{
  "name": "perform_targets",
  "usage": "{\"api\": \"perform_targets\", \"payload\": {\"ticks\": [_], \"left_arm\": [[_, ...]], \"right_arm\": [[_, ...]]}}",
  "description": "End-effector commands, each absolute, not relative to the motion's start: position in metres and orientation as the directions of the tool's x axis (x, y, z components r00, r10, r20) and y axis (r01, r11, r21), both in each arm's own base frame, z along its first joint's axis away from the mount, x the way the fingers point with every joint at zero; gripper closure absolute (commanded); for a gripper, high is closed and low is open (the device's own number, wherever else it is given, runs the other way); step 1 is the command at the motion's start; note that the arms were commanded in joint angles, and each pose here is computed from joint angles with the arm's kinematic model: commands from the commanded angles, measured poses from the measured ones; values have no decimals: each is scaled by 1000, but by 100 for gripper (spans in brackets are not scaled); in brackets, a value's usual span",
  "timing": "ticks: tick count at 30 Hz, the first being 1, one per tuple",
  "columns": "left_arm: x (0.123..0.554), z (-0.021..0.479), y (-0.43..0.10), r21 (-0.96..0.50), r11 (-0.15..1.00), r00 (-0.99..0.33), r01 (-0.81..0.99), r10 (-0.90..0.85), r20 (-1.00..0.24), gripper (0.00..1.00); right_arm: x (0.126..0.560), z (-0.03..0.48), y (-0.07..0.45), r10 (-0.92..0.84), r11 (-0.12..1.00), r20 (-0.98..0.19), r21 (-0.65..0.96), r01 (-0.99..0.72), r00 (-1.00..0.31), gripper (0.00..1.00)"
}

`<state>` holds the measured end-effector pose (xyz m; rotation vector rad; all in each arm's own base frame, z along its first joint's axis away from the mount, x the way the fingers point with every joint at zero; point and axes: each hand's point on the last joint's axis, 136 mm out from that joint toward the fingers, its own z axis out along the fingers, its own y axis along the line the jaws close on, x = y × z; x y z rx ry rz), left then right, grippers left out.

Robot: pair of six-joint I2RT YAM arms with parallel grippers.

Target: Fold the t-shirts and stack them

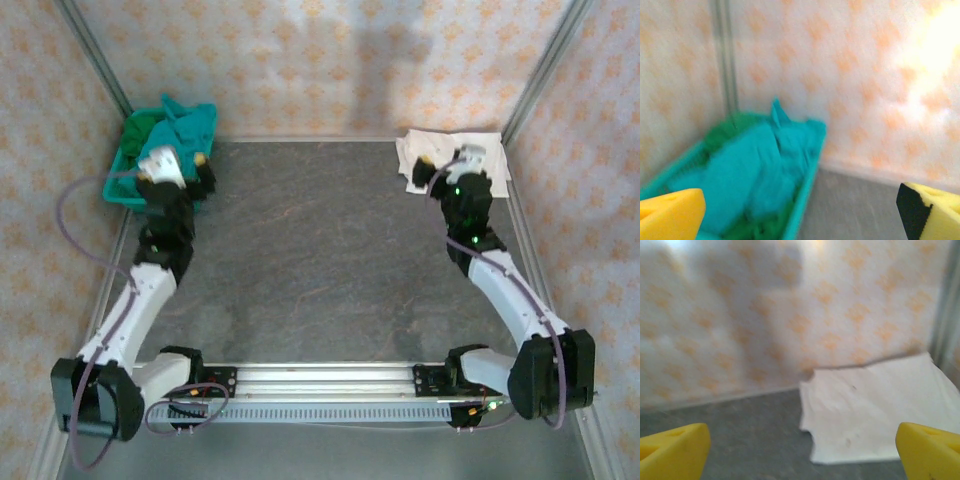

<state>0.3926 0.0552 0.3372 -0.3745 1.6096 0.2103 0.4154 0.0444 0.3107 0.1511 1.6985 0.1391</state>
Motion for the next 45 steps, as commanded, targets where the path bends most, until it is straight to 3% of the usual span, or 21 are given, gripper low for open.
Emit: {"api": "perform_targets", "payload": {"ticks": [1, 8, 12, 19, 21, 24, 25, 26, 30, 37, 41, 45], "left_arm": [[421, 302, 95, 11, 878, -295, -479, -149, -944, 1], [529, 274, 166, 57, 872, -548, -486, -253, -797, 3], [565, 251, 189, 94, 868, -602, -487, -256, -756, 2], [606, 169, 193, 55, 898, -675, -436, -286, -680, 5], [607, 152, 195, 63, 898, -692, -436, -290, -661, 20], [604, 145, 195, 52, 900, -703, -434, -302, -644, 70], [603, 152, 195, 50, 898, -697, -437, -302, -650, 89], [601, 164, 194, 42, 897, -683, -441, -305, -663, 100], [587, 247, 184, -10, 896, -578, -443, -294, -762, 100], [506, 437, 145, -183, 887, -192, -424, -286, -939, 100], [461, 507, 83, -158, 949, -125, -272, -197, -972, 100], [424, 537, 12, -155, 985, -119, -72, -163, -979, 100]], "right_arm": [[429, 255, 70, 170, 983, -902, 182, 7, -398, 4], [442, 260, 103, 246, 952, -874, 299, -65, -418, 5], [431, 257, 105, 240, 951, -875, 299, -80, -420, 5], [406, 258, 89, 257, 956, -877, 292, -27, -405, 5], [403, 260, 88, 261, 955, -876, 296, -25, -406, 5], [400, 263, 89, 269, 952, -873, 306, -29, -408, 5], [399, 265, 90, 272, 950, -873, 311, -33, -406, 5], [400, 266, 91, 274, 949, -873, 314, -37, -404, 5], [403, 271, 96, 289, 940, -869, 338, -55, -401, 5], [409, 282, 102, 297, 934, -877, 349, -77, -377, 5], [410, 292, 101, 287, 939, -890, 334, -79, -354, 5], [412, 300, 97, 292, 942, -897, 330, -64, -333, 5]]}}
